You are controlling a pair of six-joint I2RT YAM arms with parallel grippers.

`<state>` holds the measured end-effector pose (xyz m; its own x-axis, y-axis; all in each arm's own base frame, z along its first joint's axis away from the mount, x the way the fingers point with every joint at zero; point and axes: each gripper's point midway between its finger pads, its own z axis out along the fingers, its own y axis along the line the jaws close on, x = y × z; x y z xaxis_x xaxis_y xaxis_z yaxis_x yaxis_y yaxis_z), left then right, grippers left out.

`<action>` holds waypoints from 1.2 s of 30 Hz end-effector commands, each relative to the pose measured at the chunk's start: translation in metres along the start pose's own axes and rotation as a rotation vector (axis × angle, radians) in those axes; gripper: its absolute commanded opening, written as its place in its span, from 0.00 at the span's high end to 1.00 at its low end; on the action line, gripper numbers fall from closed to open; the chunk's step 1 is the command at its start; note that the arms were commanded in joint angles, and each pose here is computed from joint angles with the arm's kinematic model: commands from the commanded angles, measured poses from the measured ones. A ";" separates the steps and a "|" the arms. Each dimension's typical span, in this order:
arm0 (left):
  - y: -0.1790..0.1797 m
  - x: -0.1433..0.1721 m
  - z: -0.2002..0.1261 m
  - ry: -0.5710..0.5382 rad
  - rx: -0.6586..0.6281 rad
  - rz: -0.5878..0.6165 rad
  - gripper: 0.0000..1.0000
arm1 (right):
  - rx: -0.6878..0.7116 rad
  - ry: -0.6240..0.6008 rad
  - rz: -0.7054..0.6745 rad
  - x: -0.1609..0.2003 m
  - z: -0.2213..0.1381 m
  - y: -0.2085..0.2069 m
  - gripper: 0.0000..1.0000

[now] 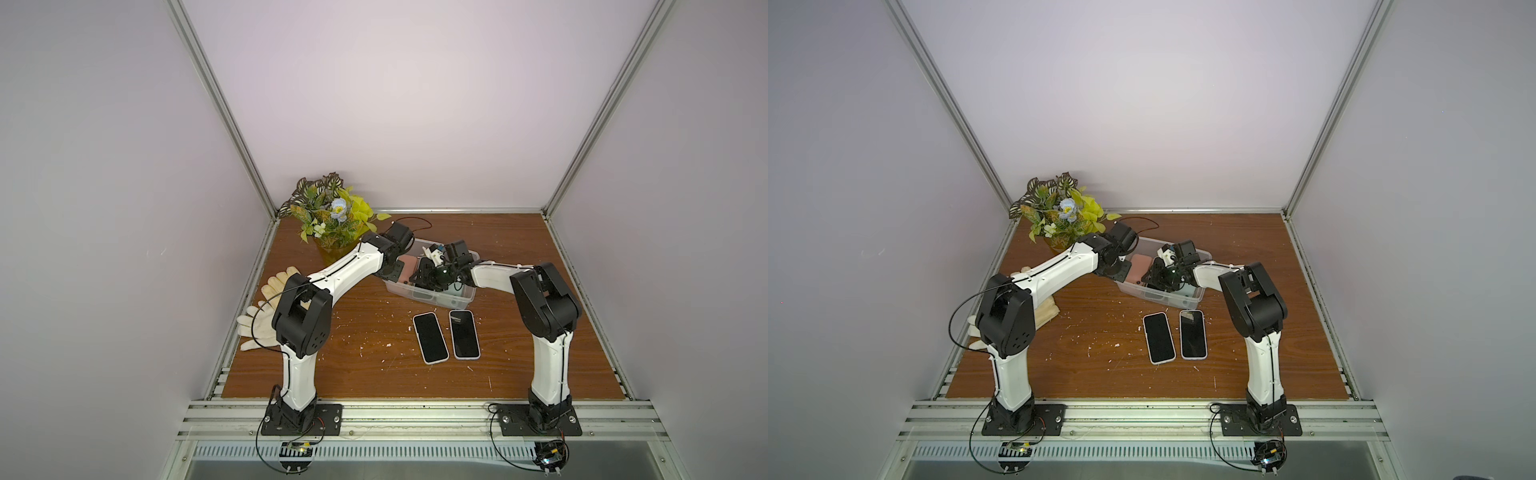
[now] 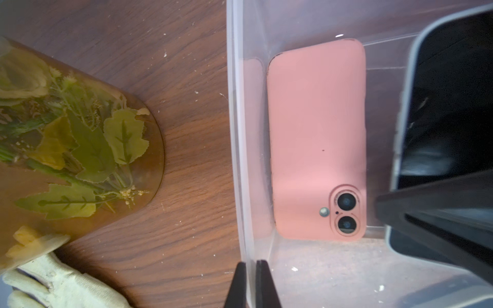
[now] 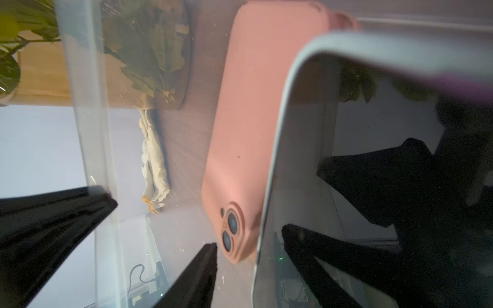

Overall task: Take the phone out of the storage box
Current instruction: Pick up the phone from the storage box.

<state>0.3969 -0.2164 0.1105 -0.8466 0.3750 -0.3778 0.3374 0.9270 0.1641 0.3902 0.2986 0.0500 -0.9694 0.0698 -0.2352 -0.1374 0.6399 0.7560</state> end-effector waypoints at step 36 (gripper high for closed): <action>-0.064 -0.063 -0.156 -0.262 0.783 -0.229 0.34 | -0.337 -0.224 0.000 -0.054 -0.114 0.088 0.92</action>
<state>0.3840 -0.2829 0.2537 -0.8111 0.1053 -0.5754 0.4074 0.8076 -0.4263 0.3991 0.2588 0.1383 -0.9356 0.2484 -0.2507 -0.1172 0.4514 0.8846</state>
